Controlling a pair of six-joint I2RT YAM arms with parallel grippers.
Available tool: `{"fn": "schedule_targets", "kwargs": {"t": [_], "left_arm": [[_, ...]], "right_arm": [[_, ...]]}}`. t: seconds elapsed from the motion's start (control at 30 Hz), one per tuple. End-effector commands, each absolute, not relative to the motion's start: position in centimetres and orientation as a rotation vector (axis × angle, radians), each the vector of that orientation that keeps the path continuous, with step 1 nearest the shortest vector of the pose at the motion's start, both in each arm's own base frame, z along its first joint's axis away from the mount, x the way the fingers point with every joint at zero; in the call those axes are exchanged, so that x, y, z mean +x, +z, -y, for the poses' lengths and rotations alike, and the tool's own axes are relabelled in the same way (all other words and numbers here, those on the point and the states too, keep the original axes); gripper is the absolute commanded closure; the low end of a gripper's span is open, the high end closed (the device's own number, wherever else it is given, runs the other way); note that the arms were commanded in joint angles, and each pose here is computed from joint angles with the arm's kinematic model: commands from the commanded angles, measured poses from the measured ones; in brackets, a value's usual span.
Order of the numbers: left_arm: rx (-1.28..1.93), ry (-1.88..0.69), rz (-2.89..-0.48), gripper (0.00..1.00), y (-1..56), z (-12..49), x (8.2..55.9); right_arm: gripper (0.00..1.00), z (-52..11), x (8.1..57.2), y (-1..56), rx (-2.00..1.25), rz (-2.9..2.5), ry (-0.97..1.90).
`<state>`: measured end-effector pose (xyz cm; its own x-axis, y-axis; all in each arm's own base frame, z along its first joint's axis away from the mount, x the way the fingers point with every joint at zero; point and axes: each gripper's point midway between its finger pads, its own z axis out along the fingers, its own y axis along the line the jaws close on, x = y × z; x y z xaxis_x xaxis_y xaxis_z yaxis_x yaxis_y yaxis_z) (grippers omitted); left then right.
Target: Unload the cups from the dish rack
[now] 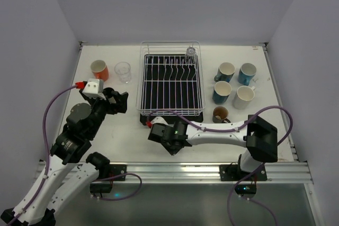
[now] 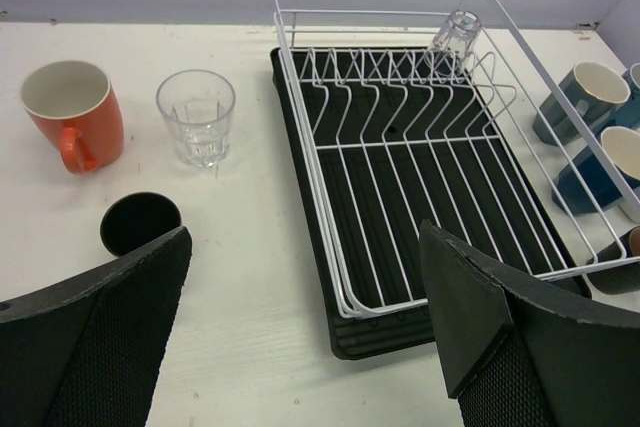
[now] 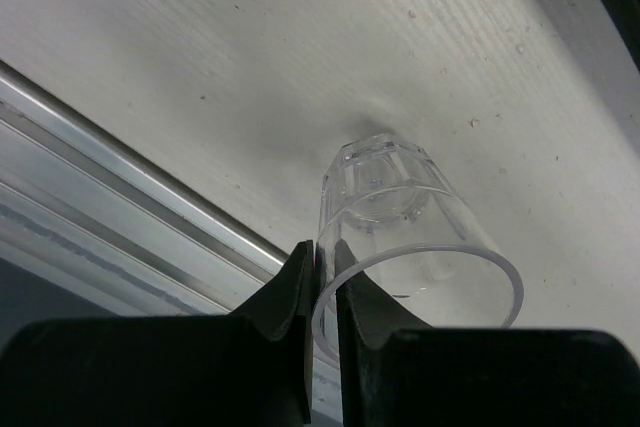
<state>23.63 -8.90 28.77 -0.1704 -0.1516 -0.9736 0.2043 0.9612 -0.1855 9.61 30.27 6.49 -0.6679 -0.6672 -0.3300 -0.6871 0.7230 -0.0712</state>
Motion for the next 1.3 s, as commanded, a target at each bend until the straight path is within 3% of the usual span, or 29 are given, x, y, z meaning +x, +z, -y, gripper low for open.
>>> {"fn": "schedule_targets", "kwargs": {"t": [0.0, 0.13, 0.3, 0.43, 0.63, 0.7, 0.8, 1.03, 1.17, 1.27], "left_arm": [[0.027, -0.284, -1.676, 0.02, 29.4, 8.2, 23.6], [0.023, -0.285, -1.672, 0.02, 29.4, 8.1, 23.6], [0.014, -0.290, -1.657, 0.02, 29.8, 8.0, 23.4], [0.015, -0.298, -1.652, 0.02, 30.2, 8.1, 23.4], [0.048, -0.378, -1.640, 0.02, 32.1, 9.8, 23.8], [0.069, -0.436, -1.626, 0.02, 33.4, 11.0, 24.1], [0.117, -0.544, -1.620, 0.03, 35.0, 13.6, 24.8], [0.197, -0.764, -1.719, 0.08, 33.1, 20.6, 29.1], [0.195, -0.788, -1.743, 0.11, 32.4, 23.3, 32.7], [0.205, -0.757, -1.791, 0.14, 31.1, 25.5, 35.9]], "right_arm": [[0.96, -32.0, 10.2, 6.8, -1.057, -2.548, 0.128], [0.93, -32.4, 10.1, 5.6, -1.079, -2.561, 0.115], [0.72, -32.5, 10.2, 5.8, -1.076, -2.551, 0.119], [0.62, -32.7, 10.5, 7.2, -1.042, -2.520, 0.146], [0.41, -33.7, 10.9, 13.5, -0.927, -2.402, 0.342], [0.38, -33.5, 11.2, 17.1, -0.867, -2.326, 0.440], [0.38, -31.9, 11.8, 22.2, -0.756, -2.194, 0.561], [0.52, -25.1, 15.3, 31.4, -0.373, -1.869, 0.693], [0.63, -20.7, 17.4, 33.7, -0.186, -1.751, 0.721], [0.66, -18.2, 18.6, 34.8, -0.088, -1.687, 0.735]]}}
